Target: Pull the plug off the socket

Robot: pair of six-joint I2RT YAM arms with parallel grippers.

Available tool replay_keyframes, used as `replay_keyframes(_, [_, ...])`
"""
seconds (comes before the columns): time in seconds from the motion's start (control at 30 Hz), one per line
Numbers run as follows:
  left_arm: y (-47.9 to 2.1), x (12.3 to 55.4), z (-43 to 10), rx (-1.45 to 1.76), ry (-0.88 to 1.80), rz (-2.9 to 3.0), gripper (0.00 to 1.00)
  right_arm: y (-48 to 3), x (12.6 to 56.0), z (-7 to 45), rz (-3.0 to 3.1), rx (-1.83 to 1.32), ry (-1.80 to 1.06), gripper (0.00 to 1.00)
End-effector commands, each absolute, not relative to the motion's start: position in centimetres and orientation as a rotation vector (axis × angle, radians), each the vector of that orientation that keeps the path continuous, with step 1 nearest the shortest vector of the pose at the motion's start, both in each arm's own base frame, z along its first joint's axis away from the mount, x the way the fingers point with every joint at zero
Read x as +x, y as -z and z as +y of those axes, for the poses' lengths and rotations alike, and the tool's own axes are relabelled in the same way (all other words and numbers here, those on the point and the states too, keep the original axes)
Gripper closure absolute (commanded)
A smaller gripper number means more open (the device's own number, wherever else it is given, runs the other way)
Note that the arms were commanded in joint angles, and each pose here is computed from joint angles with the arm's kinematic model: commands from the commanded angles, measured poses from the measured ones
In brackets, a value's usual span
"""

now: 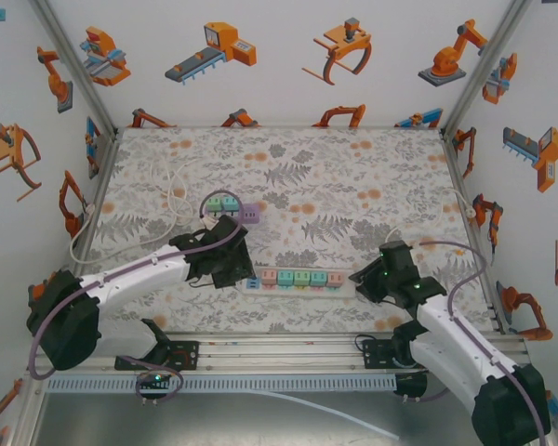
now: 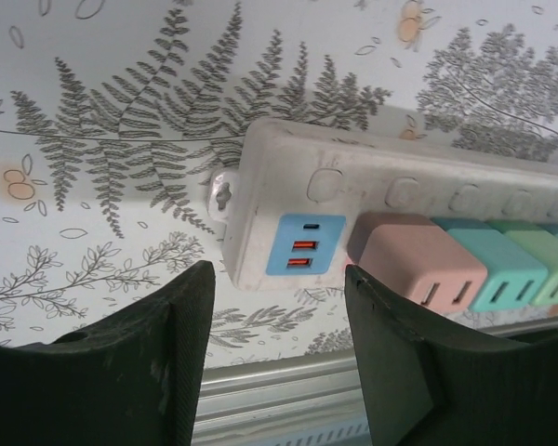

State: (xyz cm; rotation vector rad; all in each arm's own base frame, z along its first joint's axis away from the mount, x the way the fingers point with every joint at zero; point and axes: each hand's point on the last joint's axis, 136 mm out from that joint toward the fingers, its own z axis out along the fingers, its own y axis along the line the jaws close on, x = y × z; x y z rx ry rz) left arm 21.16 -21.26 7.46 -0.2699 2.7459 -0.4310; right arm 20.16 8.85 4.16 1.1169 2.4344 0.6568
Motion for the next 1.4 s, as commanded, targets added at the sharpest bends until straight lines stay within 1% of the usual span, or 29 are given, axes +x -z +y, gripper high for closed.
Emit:
replay_keyframes(0.0, [-6.3,20.8,-19.2,-0.334,0.297,2.75,0.46,-3.3,20.0,10.0,2.473,1.107,-0.629,0.62])
replay_keyframes(0.1, [-6.4,20.6,-17.9,-0.374,0.26,2.722,0.47,-3.6,20.9,12.0,2.507,1.014,-0.624,0.61])
replay_keyframes(0.27, [-8.1,20.6,-15.6,-0.423,0.24,2.632,0.45,-4.3,21.8,13.4,2.517,0.946,-0.577,0.6])
replay_keyframes(0.37, [-9.7,20.7,-14.4,-0.436,0.248,2.582,0.45,-5.9,22.3,13.1,2.491,0.903,-0.543,0.55])
replay_keyframes(0.47, [-11.2,20.7,-14.1,-0.416,0.316,2.558,0.42,-9.0,23.4,12.4,2.453,0.733,-0.468,0.47])
replay_keyframes(0.53, [-12.1,20.7,-14.1,-0.383,0.367,2.553,0.39,-11.4,24.4,12.0,2.41,0.564,-0.402,0.42])
replay_keyframes(0.63, [-13.3,20.7,-13.7,-0.33,0.394,2.547,0.36,-15.9,26.3,13.1,2.299,0.154,-0.358,0.36])
replay_keyframes(0.67, [-13.7,20.7,-13.5,-0.303,0.387,2.539,0.35,-17.4,26.5,14.1,2.25,-0.031,-0.352,0.35])
replay_keyframes(0.77, [-14.2,20.7,-13.1,-0.223,0.356,2.526,0.32,-19.8,26.2,16.6,2.069,-0.532,-0.312,0.24])
replay_keyframes(0.8, [-14.1,20.7,-12.9,-0.206,0.343,2.533,0.32,-20.1,25.5,17.7,1.987,-0.725,-0.308,0.24])
replay_keyframes(0.87, [-13.7,20.6,-12.9,-0.183,0.323,2.555,0.32,-20.2,23.7,19.4,1.824,-1.035,-0.303,0.25])
replay_keyframes(1.0, [-12.7,20.4,-13.7,-0.136,0.35,2.591,0.32,-18.9,19.3,21.7,1.509,-1.514,-0.359,0.24])
replay_keyframes(1.2, [-10.8,20.2,-14.1,-0.155,0.386,2.605,0.31,-16.0,16.9,23.4,1.483,-1.73,-0.556,0.24])
replay_keyframes(1.37, [-9.3,19.9,-14.3,-0.142,0.382,2.647,0.31,-13.5,17.1,24.7,1.487,-1.769,-0.592,0.26])
